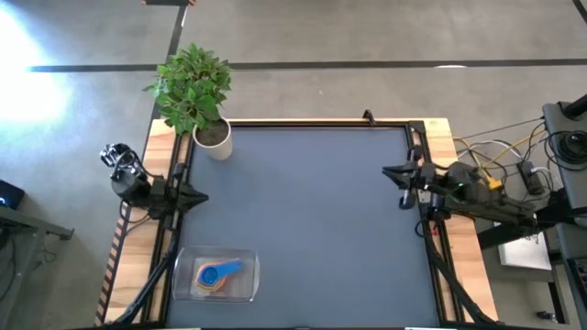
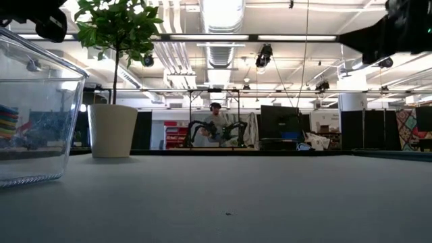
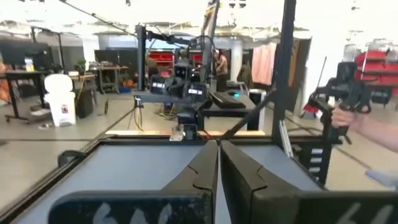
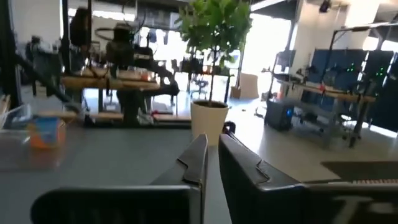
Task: Nest measuring cups in basket
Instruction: Return to Home Position
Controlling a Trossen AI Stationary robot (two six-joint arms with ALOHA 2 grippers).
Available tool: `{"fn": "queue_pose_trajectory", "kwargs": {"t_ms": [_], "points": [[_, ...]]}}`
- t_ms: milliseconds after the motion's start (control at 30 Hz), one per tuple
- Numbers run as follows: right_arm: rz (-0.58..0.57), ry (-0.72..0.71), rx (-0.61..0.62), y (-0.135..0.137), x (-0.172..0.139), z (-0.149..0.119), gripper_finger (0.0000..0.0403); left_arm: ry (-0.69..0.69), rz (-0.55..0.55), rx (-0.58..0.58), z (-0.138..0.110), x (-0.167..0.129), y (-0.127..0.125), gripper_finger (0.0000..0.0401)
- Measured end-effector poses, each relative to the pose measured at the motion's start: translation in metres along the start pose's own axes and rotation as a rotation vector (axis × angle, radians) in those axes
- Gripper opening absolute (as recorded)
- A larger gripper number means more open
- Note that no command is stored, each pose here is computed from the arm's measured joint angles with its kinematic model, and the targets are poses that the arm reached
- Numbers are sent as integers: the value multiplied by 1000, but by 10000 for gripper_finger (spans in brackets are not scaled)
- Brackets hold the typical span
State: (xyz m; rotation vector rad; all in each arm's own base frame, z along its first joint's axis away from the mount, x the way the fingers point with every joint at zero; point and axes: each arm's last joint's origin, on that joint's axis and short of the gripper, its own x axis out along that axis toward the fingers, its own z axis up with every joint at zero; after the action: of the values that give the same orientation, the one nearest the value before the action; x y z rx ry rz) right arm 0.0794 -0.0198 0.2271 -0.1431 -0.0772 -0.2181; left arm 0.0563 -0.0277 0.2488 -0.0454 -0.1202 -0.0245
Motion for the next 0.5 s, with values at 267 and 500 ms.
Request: {"fn": "queue_pose_trajectory", "kwargs": {"t_ms": [267,500], "points": [[-23,-104,-1,5,11,-42,15,-24,7,132,-27,7,-9,1],[-34,-58,-5,4,14,-46,9,-59,11,91,-54,12,-14,1]]}}
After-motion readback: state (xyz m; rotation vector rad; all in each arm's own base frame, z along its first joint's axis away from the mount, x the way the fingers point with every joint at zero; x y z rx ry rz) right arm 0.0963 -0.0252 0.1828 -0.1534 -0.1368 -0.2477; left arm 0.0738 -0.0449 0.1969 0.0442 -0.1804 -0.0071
